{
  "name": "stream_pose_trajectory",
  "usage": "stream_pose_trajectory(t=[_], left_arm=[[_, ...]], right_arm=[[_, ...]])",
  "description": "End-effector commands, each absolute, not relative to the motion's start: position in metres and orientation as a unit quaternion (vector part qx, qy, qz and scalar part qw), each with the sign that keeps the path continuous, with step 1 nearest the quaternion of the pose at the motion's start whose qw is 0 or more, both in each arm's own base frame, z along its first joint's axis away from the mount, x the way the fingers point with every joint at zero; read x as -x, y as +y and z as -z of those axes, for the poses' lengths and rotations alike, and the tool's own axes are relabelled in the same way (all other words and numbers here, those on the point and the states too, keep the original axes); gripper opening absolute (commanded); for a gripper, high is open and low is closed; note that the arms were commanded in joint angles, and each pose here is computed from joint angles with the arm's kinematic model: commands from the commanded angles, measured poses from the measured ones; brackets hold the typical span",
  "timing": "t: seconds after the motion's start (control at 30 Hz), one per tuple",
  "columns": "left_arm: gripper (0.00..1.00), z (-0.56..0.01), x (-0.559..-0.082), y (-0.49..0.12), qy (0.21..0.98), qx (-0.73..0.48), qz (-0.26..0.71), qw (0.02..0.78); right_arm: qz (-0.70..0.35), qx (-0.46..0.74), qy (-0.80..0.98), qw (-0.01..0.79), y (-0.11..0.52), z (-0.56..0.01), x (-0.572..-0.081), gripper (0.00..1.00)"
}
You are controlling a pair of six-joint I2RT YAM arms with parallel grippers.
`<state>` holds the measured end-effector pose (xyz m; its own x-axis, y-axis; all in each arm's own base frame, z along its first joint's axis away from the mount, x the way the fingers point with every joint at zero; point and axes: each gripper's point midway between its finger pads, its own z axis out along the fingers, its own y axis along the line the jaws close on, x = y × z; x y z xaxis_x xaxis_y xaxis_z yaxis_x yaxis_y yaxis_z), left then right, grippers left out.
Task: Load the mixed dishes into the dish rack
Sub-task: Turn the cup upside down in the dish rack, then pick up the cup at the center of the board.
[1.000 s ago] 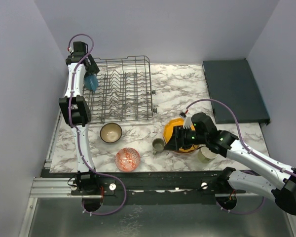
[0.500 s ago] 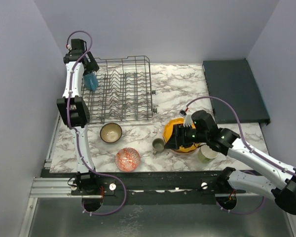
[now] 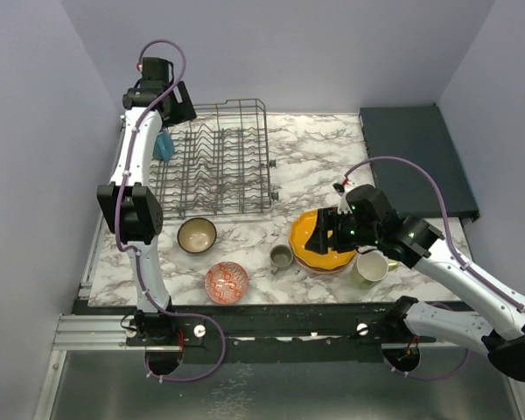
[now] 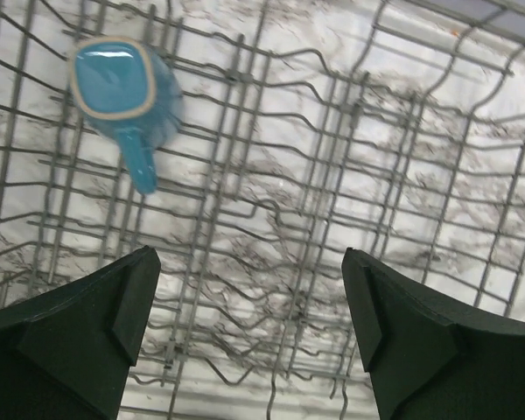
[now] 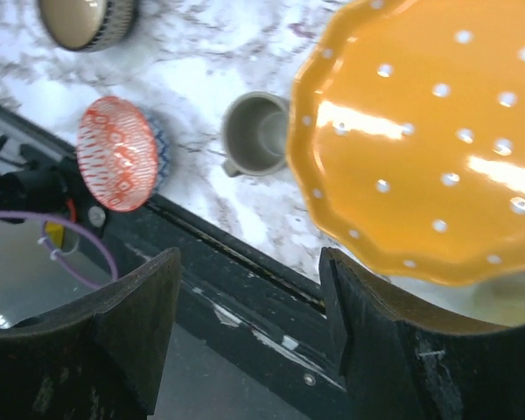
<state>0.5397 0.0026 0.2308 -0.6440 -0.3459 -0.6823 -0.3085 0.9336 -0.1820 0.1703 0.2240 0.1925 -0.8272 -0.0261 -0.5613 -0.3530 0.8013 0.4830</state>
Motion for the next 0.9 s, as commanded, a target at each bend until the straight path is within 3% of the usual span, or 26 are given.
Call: stream_pose_trajectory(t=[0.0, 0.33, 0.53, 0.87], left_arm=[[0.93, -0.254, -0.516, -0.045, 0.911, 0.123, 0.056, 0.390], [0.93, -0.281, -0.458, -0.123, 0.908, 0.054, 0.150, 0.388], [0.93, -0.278, -0.413, -0.156, 0.903, 0.022, 0.213, 0.374], [0.93, -0.263, -0.338, -0.186, 0.897, -0.014, 0.286, 0.335]], right_arm=[[-0.189, 0.063, 0.940, 0.276, 0.181, -0.182, -0.171, 0.71], [-0.057, -0.027, 0.967, 0.248, 0.125, -0.176, -0.158, 0.71], [-0.034, -0.056, 0.974, 0.219, 0.113, -0.161, -0.144, 0.70], [0.013, -0.084, 0.980, 0.177, 0.098, -0.130, -0.128, 0.60]])
